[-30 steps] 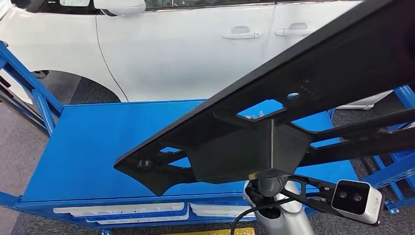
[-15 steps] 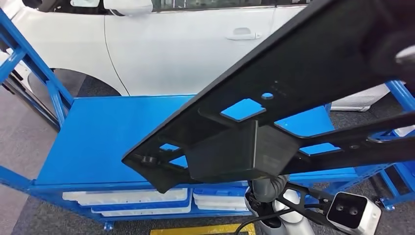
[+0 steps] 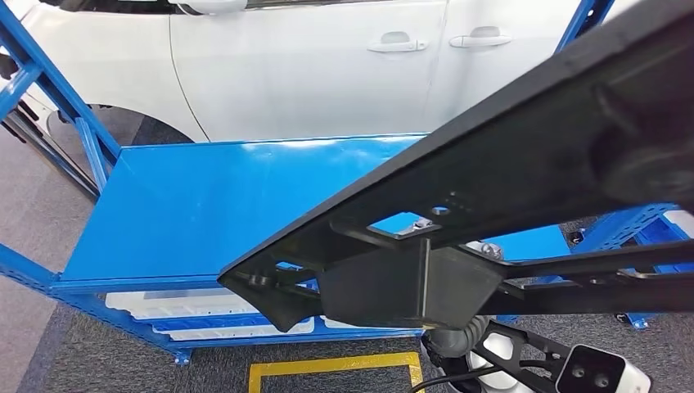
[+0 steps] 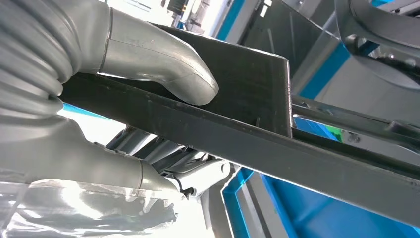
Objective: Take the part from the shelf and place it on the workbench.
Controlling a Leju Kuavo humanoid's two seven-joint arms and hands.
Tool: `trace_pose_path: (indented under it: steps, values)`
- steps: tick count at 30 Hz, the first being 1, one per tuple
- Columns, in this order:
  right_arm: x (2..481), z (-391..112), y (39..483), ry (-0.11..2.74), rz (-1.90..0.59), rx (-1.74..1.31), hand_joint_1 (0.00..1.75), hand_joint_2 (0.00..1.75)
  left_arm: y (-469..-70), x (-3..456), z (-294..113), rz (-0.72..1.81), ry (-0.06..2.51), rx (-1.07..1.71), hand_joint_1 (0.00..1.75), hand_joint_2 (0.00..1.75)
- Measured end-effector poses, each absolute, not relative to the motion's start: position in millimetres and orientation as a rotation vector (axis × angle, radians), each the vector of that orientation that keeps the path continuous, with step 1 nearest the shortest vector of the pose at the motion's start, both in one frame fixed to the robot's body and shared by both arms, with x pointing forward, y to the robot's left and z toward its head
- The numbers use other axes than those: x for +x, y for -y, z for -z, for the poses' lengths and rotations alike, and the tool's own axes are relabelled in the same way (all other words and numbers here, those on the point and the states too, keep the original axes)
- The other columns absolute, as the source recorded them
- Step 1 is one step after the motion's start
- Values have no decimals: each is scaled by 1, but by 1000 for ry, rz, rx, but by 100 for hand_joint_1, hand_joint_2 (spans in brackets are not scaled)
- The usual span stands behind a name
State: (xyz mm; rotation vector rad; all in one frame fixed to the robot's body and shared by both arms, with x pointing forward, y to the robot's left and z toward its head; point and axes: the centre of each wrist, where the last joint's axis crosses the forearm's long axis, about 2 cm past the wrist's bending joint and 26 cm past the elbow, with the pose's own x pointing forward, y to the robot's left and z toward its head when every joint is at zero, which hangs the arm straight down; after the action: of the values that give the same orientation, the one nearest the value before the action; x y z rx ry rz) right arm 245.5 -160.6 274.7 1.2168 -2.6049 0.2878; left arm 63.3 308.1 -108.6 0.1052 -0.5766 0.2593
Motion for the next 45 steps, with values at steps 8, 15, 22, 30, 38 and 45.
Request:
trace_pose_path:
  steps: [8, 15, 22, 30, 38, 45]
  values:
    - [239, -263, 175, 2578, -305, 1234, 175, 175, -307, 62, 109, -245, 555, 104, 0, 175]
    - [241, -260, 187, 2575, -335, 1246, 175, 175, -307, 63, 109, -246, 541, 108, 0, 175]
    - [241, -259, 191, 2575, -328, 1237, 175, 175, -306, 63, 109, -246, 540, 108, 0, 175]
    - [238, -248, 209, 2558, -369, 1235, 175, 175, -298, 61, 109, -251, 543, 97, 0, 175]
    - [248, -256, 212, 2596, -298, 1210, 175, 175, -296, 61, 109, -243, 541, 101, 0, 175]
    - [250, -259, 216, 2617, -263, 1168, 175, 175, -297, 66, 108, -223, 553, 92, 0, 175]
